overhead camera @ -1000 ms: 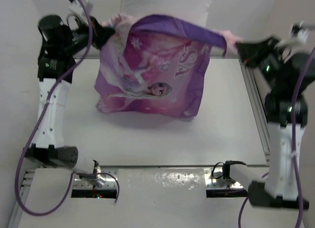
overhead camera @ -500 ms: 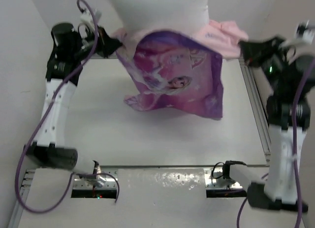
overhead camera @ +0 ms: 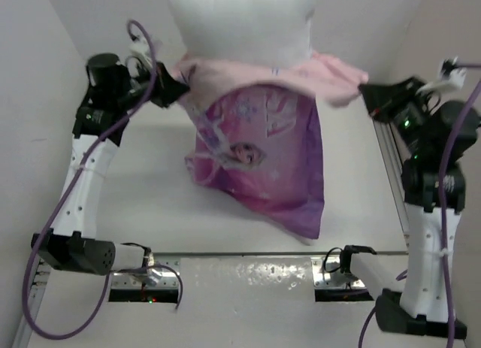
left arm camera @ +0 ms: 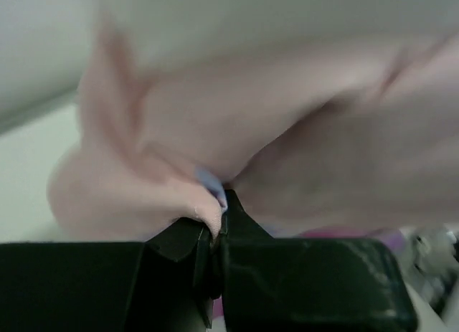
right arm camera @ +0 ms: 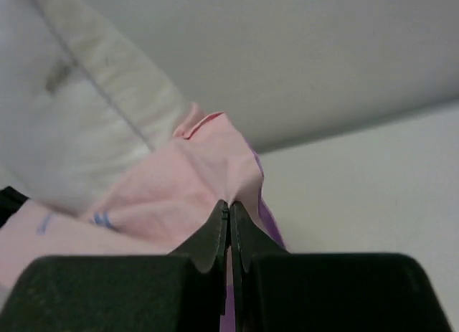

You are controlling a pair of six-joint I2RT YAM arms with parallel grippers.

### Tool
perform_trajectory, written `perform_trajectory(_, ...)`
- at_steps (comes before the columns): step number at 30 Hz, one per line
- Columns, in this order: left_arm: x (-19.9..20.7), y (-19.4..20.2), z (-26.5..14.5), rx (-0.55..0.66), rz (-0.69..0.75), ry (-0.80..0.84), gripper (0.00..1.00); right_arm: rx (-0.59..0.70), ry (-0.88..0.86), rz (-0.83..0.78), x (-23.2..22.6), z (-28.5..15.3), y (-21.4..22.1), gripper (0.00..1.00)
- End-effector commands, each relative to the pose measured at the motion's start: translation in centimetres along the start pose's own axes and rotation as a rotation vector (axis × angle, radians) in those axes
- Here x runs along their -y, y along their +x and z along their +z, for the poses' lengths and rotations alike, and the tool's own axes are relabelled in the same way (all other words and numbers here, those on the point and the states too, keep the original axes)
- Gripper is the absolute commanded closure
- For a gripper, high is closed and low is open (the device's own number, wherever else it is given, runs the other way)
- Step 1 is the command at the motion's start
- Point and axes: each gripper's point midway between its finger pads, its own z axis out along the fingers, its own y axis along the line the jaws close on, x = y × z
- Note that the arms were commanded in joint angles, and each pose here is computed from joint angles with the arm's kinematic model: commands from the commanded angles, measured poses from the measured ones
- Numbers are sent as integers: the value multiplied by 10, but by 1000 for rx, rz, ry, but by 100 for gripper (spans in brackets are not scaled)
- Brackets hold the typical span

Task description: Put the pillow into the pillowcase

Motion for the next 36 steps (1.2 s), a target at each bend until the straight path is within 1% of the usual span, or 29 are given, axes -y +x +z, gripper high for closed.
perform_trajectory(1,17,42,16,-146,87,71,100,-28,52,72,38,16,40,100)
perform_trajectory(2,14,30,15,-173,84,60,100,-15,46,53,33,20,28,100)
perform_trajectory(3,16,-67,15,2,191,41,100,117,-24,-37,-10,10,-40,100)
perform_trajectory(4,7,-120,3,116,238,-6,100,101,22,-52,-5,28,-59,100)
perform_trajectory(5,16,-181,-18,290,241,-28,100,331,-105,-161,-86,-19,-155,100)
perform_trajectory(6,36,-235,-49,477,331,0,100,397,-115,-189,-100,-27,-185,100)
perform_trajectory(7,36,-275,-82,641,376,-1,100,421,-113,-178,-99,-12,-201,100)
perform_trajectory(8,33,-275,-89,659,359,20,100,490,-156,-189,-119,-33,-219,100)
perform_trajectory(9,84,-275,-133,710,421,76,100,458,-154,-154,-114,-28,-210,100)
perform_trajectory(10,48,-219,-88,585,301,89,100,451,-181,-160,-110,-22,-201,100)
perform_trajectory(11,65,-187,-88,506,358,93,100,298,-139,-55,-69,-13,-130,100)
perform_trajectory(12,51,-149,-67,406,307,64,100,286,-150,6,-55,-13,-104,100)
perform_trajectory(13,41,-63,-28,183,246,92,100,292,-171,46,-47,-19,-83,100)
perform_trajectory(14,37,-30,-17,98,206,91,100,154,-58,128,10,10,-21,100)
perform_trajectory(15,27,-2,-6,21,186,64,100,71,-9,174,29,20,8,100)
perform_trajectory(16,23,8,-4,-41,213,57,100,-4,0,207,42,37,31,100)
perform_trajectory(17,14,9,8,-76,211,55,100,-25,-32,216,32,42,35,100)
perform_trajectory(18,24,1,6,-92,215,96,100,-52,-34,209,29,45,38,100)
perform_trajectory(19,34,-18,5,-62,239,126,100,-75,-33,189,23,47,38,100)
perform_trajectory(20,61,-51,2,6,302,180,100,-125,-35,153,12,55,46,100)
perform_trajectory(21,77,-59,0,29,335,206,100,-150,-40,138,8,58,53,98)
perform_trajectory(22,91,-68,-1,65,381,226,100,-187,-25,132,14,61,68,90)
perform_trajectory(23,113,-67,-3,80,401,243,100,-246,-52,115,4,62,93,72)
perform_trajectory(26,132,-66,4,94,476,231,100,-331,-48,87,9,60,144,47)
perform_trajectory(27,143,-62,8,84,484,250,100,-339,-61,82,8,60,153,45)
perform_trajectory(31,145,-50,26,28,477,229,100,-495,-125,33,-1,46,212,38)
perform_trajectory(32,143,-48,30,22,468,210,100,-537,-153,-15,-7,39,227,33)
perform_trajectory(33,143,-50,32,32,457,200,100,-589,-139,-35,-3,32,240,24)
perform_trajectory(36,135,-52,38,32,435,152,100,-657,-88,-97,9,17,263,15)
